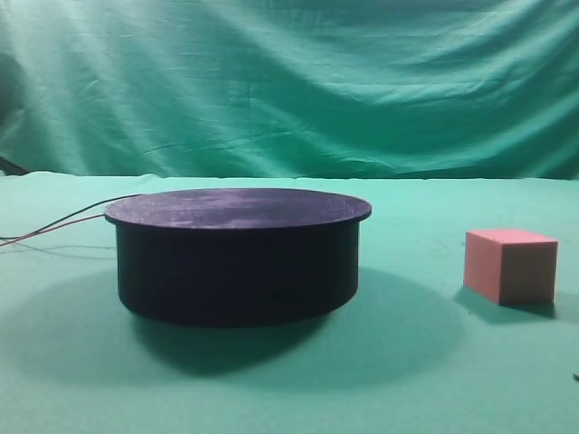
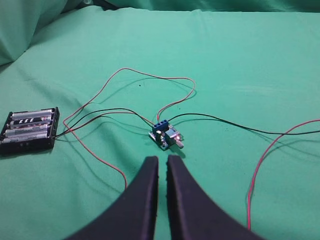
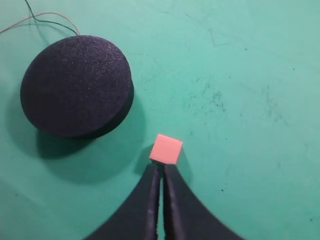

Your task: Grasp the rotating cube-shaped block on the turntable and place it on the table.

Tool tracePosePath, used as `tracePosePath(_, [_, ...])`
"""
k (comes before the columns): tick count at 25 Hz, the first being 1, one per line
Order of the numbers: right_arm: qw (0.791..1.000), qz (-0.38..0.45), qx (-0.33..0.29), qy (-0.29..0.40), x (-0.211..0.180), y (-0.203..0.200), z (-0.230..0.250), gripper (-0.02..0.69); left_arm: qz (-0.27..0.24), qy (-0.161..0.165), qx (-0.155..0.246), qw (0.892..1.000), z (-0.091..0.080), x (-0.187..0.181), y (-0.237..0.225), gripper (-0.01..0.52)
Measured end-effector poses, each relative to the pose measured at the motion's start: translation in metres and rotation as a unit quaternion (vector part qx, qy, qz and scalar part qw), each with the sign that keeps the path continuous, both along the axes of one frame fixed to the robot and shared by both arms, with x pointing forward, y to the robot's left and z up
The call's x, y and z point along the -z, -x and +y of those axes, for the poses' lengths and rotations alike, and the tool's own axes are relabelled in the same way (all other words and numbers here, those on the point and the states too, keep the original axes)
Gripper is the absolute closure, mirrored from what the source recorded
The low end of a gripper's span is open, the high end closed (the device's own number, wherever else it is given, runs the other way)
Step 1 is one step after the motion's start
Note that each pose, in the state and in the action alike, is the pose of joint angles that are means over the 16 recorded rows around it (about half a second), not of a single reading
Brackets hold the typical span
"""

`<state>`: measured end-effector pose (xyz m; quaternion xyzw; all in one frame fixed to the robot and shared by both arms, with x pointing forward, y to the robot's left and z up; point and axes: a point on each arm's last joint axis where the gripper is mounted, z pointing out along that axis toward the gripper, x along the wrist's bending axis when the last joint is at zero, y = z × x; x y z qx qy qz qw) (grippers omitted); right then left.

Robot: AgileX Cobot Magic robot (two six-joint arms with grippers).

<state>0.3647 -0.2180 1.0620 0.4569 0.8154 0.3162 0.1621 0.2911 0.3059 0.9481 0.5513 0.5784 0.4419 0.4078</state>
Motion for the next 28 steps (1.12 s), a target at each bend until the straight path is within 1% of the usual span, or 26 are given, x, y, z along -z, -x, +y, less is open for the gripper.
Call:
tracePosePath(3, [0.999,-0.036,0.021,-0.006,0.007,0.004,-0.014,0.665,0.000,0.000,0.000,1.000,0.000,0.000,0.000,0.514])
tracePosePath(7, [0.993,-0.095,0.071,-0.026,0.022,0.016,-0.035,0.665,0.000,0.000,0.000,1.000,0.000,0.000,0.000,0.514])
tracePosePath(11, [0.977,-0.159,0.132,-0.053,0.044,0.035,-0.054,0.665,0.000,0.000,0.000,1.000,0.000,0.000,0.000,0.514])
tracePosePath(15, [0.957,-0.218,0.174,-0.074,0.069,0.052,-0.065,0.665,0.000,0.000,0.000,1.000,0.000,0.000,0.000,0.514])
tracePosePath(18, [0.946,-0.247,0.192,-0.086,0.085,0.062,-0.069,0.665,0.000,0.000,0.000,1.000,0.000,0.000,0.000,0.514])
tracePosePath(21, [0.940,-0.261,0.201,-0.093,0.098,0.067,-0.071,0.665,0.000,0.000,0.000,1.000,0.000,0.000,0.000,0.514])
tracePosePath(28, [0.938,-0.262,0.204,-0.097,0.113,0.073,-0.072,0.665,0.000,0.000,0.000,1.000,0.000,0.000,0.000,0.514])
